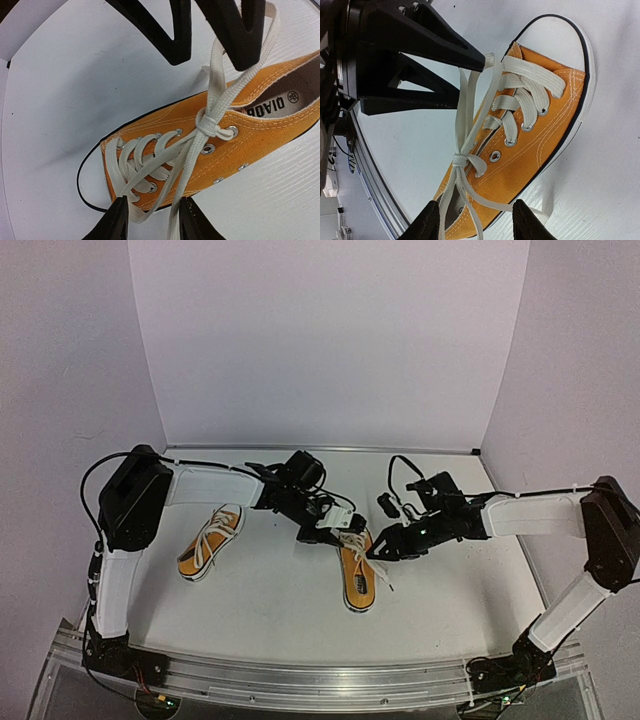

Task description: Tie the shoes

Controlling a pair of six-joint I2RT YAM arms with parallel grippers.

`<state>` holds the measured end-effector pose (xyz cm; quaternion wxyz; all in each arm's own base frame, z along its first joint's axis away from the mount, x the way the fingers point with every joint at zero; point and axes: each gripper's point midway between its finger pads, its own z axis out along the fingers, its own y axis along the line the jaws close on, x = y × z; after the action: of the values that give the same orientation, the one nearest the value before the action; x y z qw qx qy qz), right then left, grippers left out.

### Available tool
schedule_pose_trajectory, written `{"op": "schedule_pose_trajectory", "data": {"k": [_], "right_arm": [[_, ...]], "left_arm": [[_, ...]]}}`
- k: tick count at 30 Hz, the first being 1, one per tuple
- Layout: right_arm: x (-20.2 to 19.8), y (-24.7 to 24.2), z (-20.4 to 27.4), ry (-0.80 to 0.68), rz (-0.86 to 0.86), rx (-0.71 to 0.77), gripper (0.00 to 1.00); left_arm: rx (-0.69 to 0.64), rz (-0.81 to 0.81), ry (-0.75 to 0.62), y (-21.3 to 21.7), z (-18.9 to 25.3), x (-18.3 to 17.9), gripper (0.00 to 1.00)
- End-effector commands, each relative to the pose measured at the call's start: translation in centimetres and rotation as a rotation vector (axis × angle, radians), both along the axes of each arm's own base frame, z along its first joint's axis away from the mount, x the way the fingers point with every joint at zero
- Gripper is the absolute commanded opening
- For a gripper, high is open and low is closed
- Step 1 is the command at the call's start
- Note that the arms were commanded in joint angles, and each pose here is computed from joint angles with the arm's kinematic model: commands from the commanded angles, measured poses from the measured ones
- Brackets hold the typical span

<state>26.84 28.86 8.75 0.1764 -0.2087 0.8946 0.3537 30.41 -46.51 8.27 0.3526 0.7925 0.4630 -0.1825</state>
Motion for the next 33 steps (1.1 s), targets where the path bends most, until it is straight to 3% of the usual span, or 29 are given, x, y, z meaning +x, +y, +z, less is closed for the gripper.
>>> {"op": "schedule_pose_trajectory", "data": {"k": [1,6,19,33], "right_arm": [[0.0,0.1,-0.5,0.011,0.005,0.010,0.46],[-0.1,0.2,-0.6,0.014,0.008,0.010,0.46],[-0.3,0.1,-1.1,0.025,0.007,0.010,0.46],[-0.2,0.1,-1.6,0.031,0.005,0.003,0.46]], "left_arm": [[-0.103,-0.017,-0.070,-1.0,5.3,1.0,0.35],[-0.165,-0.012,-0.055,-0.4,7.0,1.3,0.35],[-0.166,-0.023,-0.049,-1.9,5.6,2.2,0.33],[-0.075,-0.094,-0.057,-3.1,2.4,0.7,0.33]]}}
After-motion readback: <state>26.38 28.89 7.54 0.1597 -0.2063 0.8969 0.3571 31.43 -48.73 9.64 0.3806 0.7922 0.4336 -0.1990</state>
